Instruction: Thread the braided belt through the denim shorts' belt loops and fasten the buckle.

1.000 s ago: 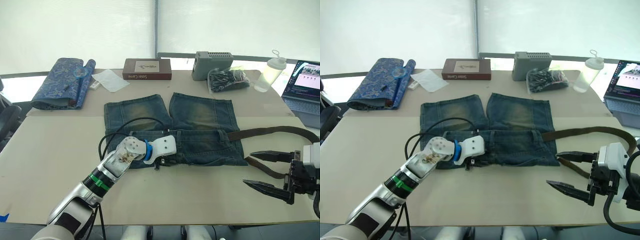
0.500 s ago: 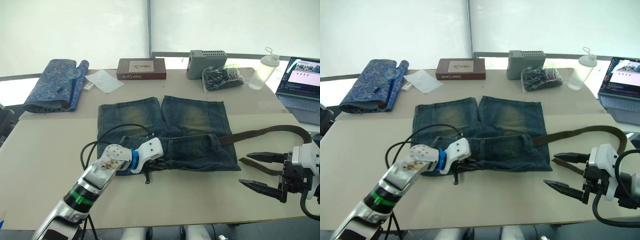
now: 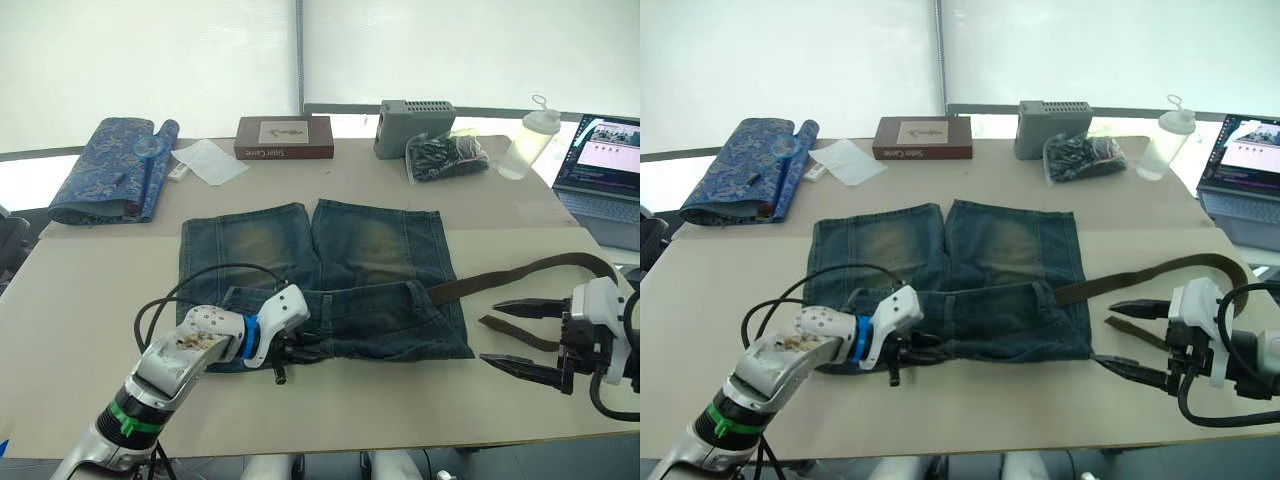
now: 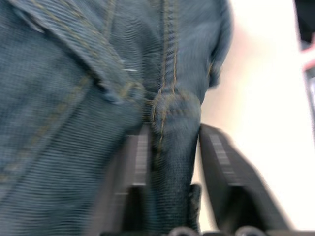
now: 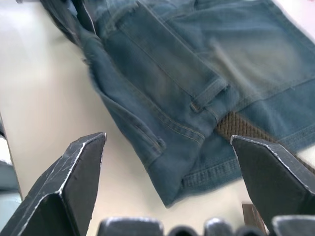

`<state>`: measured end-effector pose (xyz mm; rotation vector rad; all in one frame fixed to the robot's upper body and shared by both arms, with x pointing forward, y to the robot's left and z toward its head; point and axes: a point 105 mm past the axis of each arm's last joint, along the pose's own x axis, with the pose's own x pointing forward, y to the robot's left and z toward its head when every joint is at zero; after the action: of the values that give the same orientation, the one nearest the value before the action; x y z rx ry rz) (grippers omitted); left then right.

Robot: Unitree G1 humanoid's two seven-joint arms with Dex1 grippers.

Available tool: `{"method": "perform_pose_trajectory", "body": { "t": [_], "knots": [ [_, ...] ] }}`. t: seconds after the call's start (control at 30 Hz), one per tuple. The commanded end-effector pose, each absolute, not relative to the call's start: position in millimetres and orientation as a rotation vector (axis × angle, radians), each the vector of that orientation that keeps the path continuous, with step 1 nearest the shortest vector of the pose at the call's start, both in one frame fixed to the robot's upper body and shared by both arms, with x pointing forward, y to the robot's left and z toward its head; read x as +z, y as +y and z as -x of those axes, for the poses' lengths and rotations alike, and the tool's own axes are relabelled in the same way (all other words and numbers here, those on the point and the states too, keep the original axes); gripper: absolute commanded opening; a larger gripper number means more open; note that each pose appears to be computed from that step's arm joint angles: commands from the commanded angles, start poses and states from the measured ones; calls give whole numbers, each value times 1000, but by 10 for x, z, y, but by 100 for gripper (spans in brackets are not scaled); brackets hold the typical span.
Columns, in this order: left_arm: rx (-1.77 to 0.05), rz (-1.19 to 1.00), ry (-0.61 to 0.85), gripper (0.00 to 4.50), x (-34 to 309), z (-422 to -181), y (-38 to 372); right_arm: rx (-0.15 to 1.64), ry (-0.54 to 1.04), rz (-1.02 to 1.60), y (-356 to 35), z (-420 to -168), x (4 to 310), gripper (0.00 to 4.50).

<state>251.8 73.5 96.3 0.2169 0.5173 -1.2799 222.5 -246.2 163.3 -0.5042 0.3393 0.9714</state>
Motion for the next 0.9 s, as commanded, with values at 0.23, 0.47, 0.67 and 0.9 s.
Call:
{"method": "perform_pose_trajectory", "body": {
  "t": [0.23, 0.47, 0.67, 0.9],
  "knots": [
    [-1421, -65, 251, 449, 1728, -2100, 943, 816, 685, 864, -2845, -2480, 1490, 450],
    [-1501, -87, 147, 449, 2074, -1853, 920, 731, 800, 816, -3052, -2707, 1435, 450],
    [-1453, -72, 101, 449, 2130, -1878, 846, 674, 896, 810, -3242, -2747, 1302, 450],
    [-1362, -30, 108, 450, 2001, -1947, 878, 649, 938, 813, -3368, -2758, 1174, 229]
  ]
}}
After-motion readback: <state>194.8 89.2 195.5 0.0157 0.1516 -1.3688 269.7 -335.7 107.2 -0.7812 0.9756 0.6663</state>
